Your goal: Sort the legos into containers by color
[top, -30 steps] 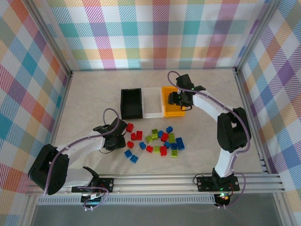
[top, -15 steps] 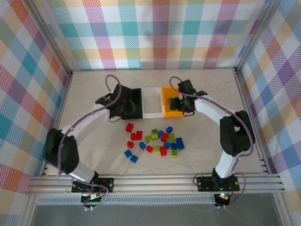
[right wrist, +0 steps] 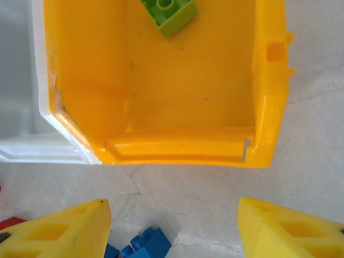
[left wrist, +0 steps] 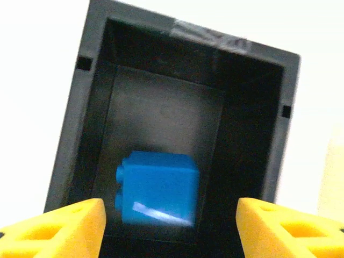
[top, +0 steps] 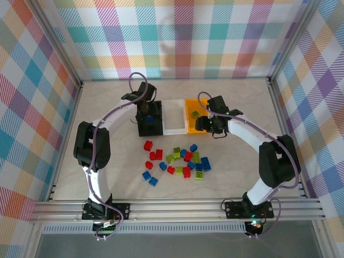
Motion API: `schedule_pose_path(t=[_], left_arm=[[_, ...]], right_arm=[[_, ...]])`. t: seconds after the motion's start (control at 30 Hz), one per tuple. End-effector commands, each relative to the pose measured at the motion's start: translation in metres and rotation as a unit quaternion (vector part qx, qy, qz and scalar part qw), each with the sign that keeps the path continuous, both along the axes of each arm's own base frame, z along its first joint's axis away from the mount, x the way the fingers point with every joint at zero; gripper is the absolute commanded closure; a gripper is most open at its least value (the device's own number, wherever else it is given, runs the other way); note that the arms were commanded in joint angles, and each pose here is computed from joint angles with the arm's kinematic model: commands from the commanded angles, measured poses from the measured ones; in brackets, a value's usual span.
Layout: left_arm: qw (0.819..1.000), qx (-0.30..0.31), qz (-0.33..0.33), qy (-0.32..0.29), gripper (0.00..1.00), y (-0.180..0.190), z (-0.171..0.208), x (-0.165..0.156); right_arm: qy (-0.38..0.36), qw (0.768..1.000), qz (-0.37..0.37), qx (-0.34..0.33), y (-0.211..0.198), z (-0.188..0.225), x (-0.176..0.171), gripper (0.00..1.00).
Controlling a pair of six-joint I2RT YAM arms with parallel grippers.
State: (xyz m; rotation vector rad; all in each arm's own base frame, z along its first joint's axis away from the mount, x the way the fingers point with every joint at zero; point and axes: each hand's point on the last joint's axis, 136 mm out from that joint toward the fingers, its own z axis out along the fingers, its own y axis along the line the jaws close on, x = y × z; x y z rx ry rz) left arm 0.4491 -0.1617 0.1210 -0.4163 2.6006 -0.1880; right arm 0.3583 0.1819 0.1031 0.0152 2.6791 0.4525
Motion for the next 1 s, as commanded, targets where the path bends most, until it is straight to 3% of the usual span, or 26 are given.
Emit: schedule_pose_path(t=[0.0,0.13,0.23,0.43,0.7,0.97], left_arm=[[0.999,-0.032,-0.012,-0.037,0.25,-0.007,0.047,-0.005],[0.993,-0.092,-0.034,-0.069,0.16,-0.024,0.08,-0.025],[0.987,-0.127,-0.055,-0.08,0.01,-0.037,0.087,-0.049],[0.982,-0.171,-0.052,-0.058,0.0,-0.037,0.059,-0.097],[0.986,-0.157,-0.026,-0.04,0.0,-0.005,0.028,-0.142],[0.988,-0.154,-0.014,-0.025,0.0,0.01,0.011,-0.161]], right_arm=[[0.018,1.0,0.015,0.009,0.002,-0.002,-0.02,0.35],[0.043,0.998,0.035,0.002,0.003,-0.014,-0.043,0.34],[0.052,0.997,0.063,0.008,0.015,-0.02,-0.06,0.32],[0.062,0.995,0.079,0.009,0.044,-0.032,-0.064,0.31],[0.067,0.995,0.072,-0.036,0.048,-0.058,-0.056,0.32],[0.072,0.994,0.066,-0.049,0.048,-0.069,-0.051,0.45]])
